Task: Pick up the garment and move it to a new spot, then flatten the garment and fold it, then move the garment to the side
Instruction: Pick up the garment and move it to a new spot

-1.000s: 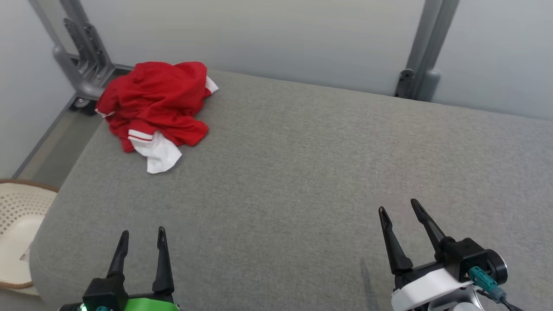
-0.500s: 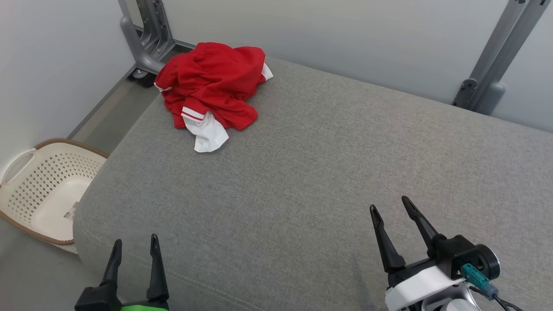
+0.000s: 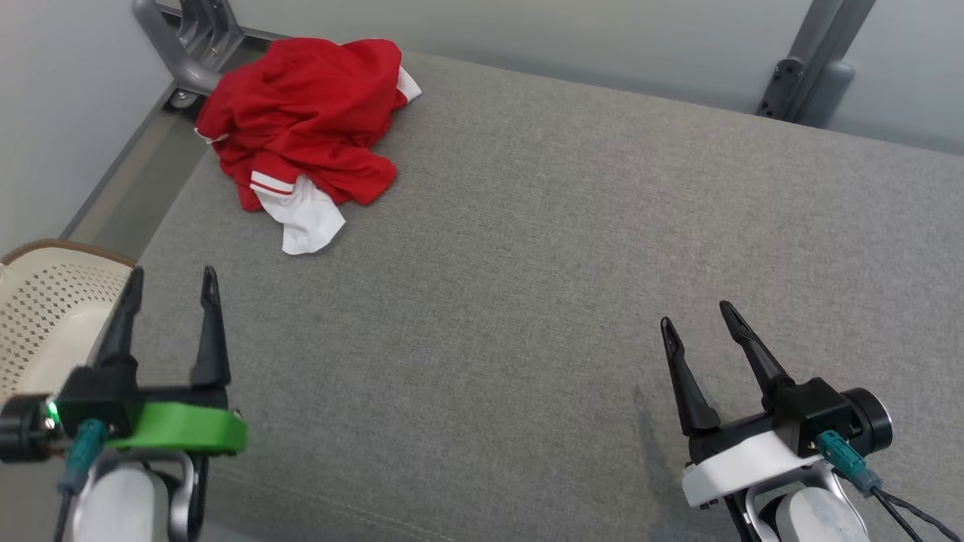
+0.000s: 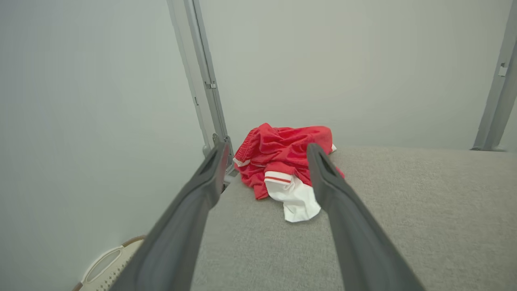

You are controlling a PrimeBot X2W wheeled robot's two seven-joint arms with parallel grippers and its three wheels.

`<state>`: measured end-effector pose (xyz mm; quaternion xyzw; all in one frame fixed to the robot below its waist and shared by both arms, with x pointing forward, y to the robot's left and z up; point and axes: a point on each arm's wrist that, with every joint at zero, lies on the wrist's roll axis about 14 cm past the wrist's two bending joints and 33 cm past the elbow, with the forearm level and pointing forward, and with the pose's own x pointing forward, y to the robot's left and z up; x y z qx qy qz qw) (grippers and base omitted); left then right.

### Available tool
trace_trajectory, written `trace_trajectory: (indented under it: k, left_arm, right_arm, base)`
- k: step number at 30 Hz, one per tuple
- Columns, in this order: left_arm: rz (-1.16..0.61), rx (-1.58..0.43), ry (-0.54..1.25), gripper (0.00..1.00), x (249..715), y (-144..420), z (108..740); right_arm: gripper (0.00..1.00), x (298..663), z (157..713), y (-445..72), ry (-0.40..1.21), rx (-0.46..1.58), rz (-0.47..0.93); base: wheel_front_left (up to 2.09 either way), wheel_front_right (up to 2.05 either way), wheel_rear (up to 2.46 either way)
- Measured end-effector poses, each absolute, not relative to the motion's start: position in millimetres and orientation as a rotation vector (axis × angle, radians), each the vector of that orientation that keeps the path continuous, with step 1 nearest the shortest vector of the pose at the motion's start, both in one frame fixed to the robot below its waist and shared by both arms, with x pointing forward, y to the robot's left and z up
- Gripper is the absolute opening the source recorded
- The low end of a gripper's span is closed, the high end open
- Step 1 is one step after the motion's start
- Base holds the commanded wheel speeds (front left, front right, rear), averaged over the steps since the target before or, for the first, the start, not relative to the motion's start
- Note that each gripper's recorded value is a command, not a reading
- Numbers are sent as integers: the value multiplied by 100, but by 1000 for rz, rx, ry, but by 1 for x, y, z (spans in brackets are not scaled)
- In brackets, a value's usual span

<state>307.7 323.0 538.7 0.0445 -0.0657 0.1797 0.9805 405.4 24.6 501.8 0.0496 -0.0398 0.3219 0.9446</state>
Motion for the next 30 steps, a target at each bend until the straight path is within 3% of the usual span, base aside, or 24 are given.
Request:
trace_trajectory:
  k: [8,12,20,30]
  left_arm:
    - [219,286,-163,100,407,339,596]
    - [190,223,-95,100,452,344,591]
    - [92,271,167,100,511,336,522]
    - [78,286,405,100,540,338,430]
  right_arm:
    - [100,428,494,1,-85,81,580]
    - [100,437,486,-18,-73,71,524]
    - [100,449,458,-61,-16,42,407]
    - [100,455,424,-90,61,22,330]
  base:
    - [0,0,0]
    - [0,0,0]
    - [0,0,0]
    - [0,0,0]
